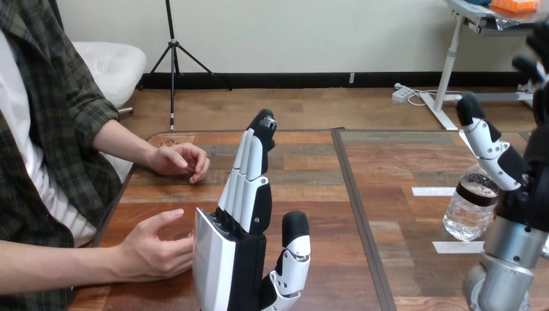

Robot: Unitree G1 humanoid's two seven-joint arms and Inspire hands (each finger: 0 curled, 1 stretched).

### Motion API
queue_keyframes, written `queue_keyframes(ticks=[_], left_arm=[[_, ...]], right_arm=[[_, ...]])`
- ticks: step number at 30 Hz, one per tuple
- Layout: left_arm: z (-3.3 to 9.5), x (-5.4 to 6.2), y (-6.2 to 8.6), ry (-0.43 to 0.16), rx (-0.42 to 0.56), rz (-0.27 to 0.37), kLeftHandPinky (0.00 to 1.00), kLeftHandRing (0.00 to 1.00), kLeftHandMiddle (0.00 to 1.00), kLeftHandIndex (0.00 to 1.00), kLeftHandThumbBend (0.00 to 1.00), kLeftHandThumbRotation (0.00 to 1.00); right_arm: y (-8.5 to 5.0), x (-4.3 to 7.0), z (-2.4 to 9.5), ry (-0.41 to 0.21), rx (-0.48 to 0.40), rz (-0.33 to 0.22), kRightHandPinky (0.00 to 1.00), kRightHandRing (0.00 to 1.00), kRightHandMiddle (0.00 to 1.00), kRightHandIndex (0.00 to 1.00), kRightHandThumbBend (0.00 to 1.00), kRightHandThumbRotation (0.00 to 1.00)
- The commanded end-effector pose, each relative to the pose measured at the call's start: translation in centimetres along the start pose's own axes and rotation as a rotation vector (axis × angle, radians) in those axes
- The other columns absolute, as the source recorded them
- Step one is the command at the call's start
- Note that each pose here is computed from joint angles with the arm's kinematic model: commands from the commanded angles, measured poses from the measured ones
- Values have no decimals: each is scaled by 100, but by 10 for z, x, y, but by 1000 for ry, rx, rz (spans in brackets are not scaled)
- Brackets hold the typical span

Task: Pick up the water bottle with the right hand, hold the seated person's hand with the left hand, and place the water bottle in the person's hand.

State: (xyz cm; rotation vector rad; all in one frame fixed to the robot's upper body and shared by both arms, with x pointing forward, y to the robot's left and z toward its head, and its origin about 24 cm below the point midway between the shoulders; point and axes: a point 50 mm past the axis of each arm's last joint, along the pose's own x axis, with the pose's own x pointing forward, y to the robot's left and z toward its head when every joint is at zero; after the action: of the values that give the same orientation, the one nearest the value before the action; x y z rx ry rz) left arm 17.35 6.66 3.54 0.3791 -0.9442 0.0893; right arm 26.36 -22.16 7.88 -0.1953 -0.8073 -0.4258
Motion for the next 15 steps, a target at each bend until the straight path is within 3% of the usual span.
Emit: queue_keyframes(ticks=[1, 15], left_arm=[[-2, 13, -1, -44, -16, 12, 83, 96, 98, 100, 0, 100], [-2, 13, -1, -42, -21, 13, 83, 96, 98, 100, 0, 100]], right_arm=[[4, 24, -1, -43, -5, 12, 80, 87, 85, 83, 81, 35], [-3, 24, -18, 64, -68, 0, 77, 86, 85, 83, 86, 37]])
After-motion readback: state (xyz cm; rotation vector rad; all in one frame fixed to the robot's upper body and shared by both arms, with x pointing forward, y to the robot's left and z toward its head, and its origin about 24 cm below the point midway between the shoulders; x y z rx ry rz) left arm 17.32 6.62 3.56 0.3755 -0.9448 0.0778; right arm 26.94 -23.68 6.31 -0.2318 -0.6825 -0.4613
